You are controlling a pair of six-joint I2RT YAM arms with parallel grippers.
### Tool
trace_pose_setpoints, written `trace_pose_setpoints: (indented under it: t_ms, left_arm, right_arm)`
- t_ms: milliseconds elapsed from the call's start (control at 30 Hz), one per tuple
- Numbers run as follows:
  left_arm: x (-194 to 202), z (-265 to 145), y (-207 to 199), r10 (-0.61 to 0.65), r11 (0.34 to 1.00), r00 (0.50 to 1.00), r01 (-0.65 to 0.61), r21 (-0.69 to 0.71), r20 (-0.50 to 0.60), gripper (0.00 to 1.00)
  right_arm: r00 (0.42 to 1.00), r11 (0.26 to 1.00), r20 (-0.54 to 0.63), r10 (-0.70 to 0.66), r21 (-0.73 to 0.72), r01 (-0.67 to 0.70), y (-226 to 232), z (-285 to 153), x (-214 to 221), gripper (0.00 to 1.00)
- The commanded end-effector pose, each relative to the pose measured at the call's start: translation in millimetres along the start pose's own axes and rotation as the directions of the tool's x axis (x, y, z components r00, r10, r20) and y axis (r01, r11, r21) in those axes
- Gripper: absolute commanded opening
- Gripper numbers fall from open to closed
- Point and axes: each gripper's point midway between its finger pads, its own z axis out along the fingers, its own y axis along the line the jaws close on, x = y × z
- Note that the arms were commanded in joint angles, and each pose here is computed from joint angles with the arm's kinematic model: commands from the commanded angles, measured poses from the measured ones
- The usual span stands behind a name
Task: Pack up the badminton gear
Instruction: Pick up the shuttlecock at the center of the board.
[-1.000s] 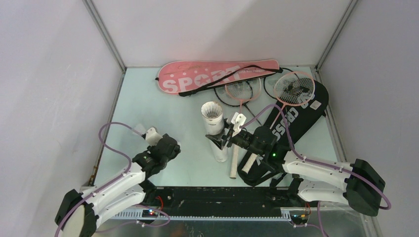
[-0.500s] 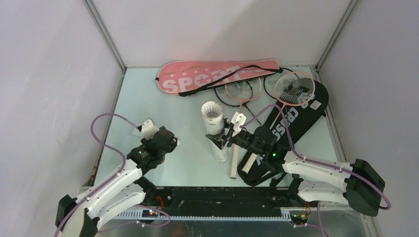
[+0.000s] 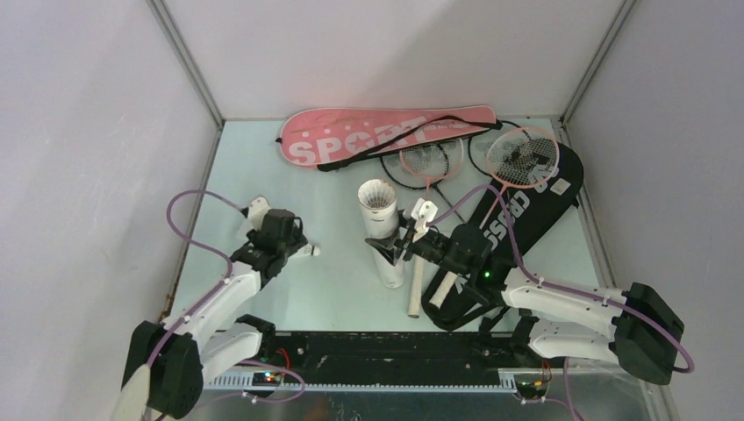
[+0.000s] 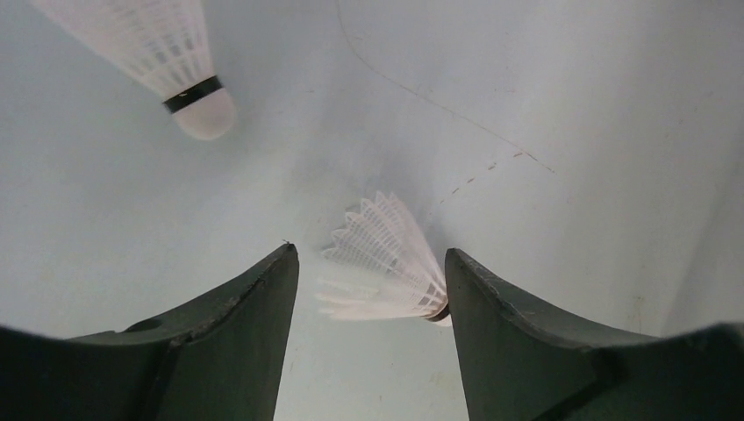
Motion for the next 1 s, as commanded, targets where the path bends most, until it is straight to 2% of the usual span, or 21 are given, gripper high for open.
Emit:
trace_pose_setpoints:
  t_ms: [0, 133, 267, 333, 400, 433, 467, 567, 633, 733, 833, 867, 900, 967]
  left_arm:
    - [-8, 5, -28, 0.052, 0.991, 0.999, -0.050, 0.124, -0.009, 0.68]
    - [-1, 11, -31, 0.092, 0.988, 0.994, -0.084, 0.127, -0.051, 0.67]
    - [10, 12, -29, 0.106, 0.988, 0.989, -0.094, 0.123, -0.099, 0.56]
    - [13, 11, -24, 0.102, 0.990, 0.989, -0.090, 0.111, -0.107, 0.48]
    - [17, 9, -22, 0.097, 0.990, 0.988, -0.083, 0.116, -0.118, 0.37]
    - [19, 8, -23, 0.093, 0.989, 0.988, -0.078, 0.124, -0.122, 0.27]
    - [19, 6, -22, 0.086, 0.989, 0.989, -0.070, 0.129, -0.120, 0.23]
    - [14, 2, -21, 0.075, 0.989, 0.992, -0.061, 0.132, -0.098, 0.02]
    - [5, -5, -25, 0.074, 0.986, 0.995, -0.062, 0.154, -0.071, 0.00]
    - [-26, -28, -46, 0.058, 0.964, 0.998, -0.060, 0.258, 0.015, 0.00]
    - [-61, -65, -78, 0.068, 0.908, 0.991, -0.107, 0.405, 0.111, 0.00]
    - [-88, -89, -90, 0.058, 0.884, 0.980, -0.139, 0.446, 0.189, 0.00]
    - [-97, -104, -100, 0.092, 0.859, 0.967, -0.198, 0.473, 0.237, 0.00]
    - [-147, -170, -129, 0.092, 0.776, 0.908, -0.322, 0.542, 0.409, 0.00]
  right_arm:
    - [1.000, 1.000, 0.023, -0.021, 0.016, 0.021, -6, 2, -14, 0.63]
    - [0.999, 1.000, 0.028, -0.019, 0.010, 0.019, -6, 3, -16, 0.63]
    - [1.000, 1.000, 0.025, -0.019, 0.010, 0.018, -6, 3, -16, 0.62]
    - [1.000, 1.000, 0.025, -0.016, 0.010, 0.015, -6, 3, -17, 0.62]
    - [1.000, 1.000, 0.025, -0.011, 0.006, 0.011, -5, 3, -17, 0.62]
    - [1.000, 1.000, 0.026, -0.007, 0.005, 0.007, -5, 3, -17, 0.62]
    - [1.000, 1.000, 0.027, -0.006, 0.003, 0.006, -4, 3, -17, 0.62]
    - [1.000, 1.000, 0.025, 0.000, 0.001, 0.000, -4, 3, -16, 0.62]
    - [1.000, 1.000, 0.023, 0.000, 0.000, 0.000, -3, 3, -16, 0.62]
    - [1.000, 1.000, 0.025, 0.000, -0.002, 0.000, -3, 3, -16, 0.62]
    - [1.000, 1.000, 0.019, -0.005, -0.008, 0.005, -2, 3, -14, 0.62]
    - [1.000, 1.000, 0.017, -0.010, -0.012, 0.010, -1, 4, -13, 0.62]
    - [1.000, 1.000, 0.011, -0.013, -0.013, 0.013, -1, 4, -11, 0.62]
    - [1.000, 1.000, -0.005, -0.020, -0.013, 0.020, 0, 5, -7, 0.62]
